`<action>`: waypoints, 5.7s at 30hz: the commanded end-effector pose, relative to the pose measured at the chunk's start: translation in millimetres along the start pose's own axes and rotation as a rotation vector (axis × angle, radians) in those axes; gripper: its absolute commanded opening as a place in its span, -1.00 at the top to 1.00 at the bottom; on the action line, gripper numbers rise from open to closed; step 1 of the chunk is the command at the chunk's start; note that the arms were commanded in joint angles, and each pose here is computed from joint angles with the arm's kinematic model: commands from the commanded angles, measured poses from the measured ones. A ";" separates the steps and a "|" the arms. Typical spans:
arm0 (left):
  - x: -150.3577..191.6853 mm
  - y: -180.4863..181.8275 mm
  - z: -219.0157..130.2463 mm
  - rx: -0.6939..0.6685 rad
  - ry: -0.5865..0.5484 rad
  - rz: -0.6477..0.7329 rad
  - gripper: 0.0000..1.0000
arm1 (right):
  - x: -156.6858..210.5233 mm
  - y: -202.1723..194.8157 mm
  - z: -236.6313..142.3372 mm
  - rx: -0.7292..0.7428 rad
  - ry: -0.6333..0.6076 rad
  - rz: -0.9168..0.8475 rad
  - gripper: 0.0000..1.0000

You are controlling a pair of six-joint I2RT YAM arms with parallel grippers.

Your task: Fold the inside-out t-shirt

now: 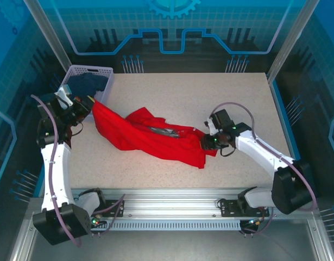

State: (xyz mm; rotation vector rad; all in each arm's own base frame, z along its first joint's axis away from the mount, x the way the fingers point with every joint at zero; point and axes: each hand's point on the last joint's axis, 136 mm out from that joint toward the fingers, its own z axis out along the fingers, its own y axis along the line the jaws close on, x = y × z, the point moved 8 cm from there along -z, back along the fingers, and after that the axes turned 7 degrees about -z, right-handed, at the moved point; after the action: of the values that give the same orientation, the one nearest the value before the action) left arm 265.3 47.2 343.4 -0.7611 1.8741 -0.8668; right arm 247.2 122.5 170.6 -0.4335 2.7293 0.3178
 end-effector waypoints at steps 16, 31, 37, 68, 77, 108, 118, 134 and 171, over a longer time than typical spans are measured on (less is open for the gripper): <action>2.4 2.6 6.8 0.033 0.029 -0.002 1.00 | 8.4 21.6 39.4 0.215 0.225 -0.129 0.07; 2.7 4.5 11.2 0.046 0.043 -0.015 1.00 | 39.2 38.8 44.6 0.416 0.266 -0.121 -0.47; 3.0 4.3 11.6 0.050 0.046 -0.017 1.00 | 41.1 38.5 49.6 0.494 0.290 -0.147 -0.48; 3.2 5.1 12.6 0.053 0.051 -0.017 1.00 | 47.5 28.7 54.9 0.376 0.274 -0.060 0.61; 3.8 5.4 12.9 0.053 0.053 -0.018 1.00 | 37.9 20.7 51.0 0.311 0.204 -0.020 0.50; -24.4 -38.5 -12.9 0.125 -0.089 -0.044 1.00 | -108.1 -36.9 -213.1 -0.464 -0.945 0.140 1.00; -73.0 -164.1 -120.6 0.319 -0.384 0.169 1.00 | -79.4 -28.4 -364.2 -0.151 -1.282 0.063 1.00; -23.8 -257.1 -265.1 0.376 -0.704 0.558 1.00 | 21.5 27.2 -450.5 0.206 -1.398 -0.074 1.00; -76.1 -41.2 324.4 -0.080 0.115 0.209 -0.19 | -248.8 -177.3 -37.4 0.361 -0.416 0.101 0.11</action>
State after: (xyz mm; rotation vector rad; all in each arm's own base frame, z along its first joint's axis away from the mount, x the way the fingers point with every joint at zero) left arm 623.5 7.4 217.1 -0.5808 2.1701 -0.6454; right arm 543.1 -13.1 213.9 -0.0633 2.3590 -0.1448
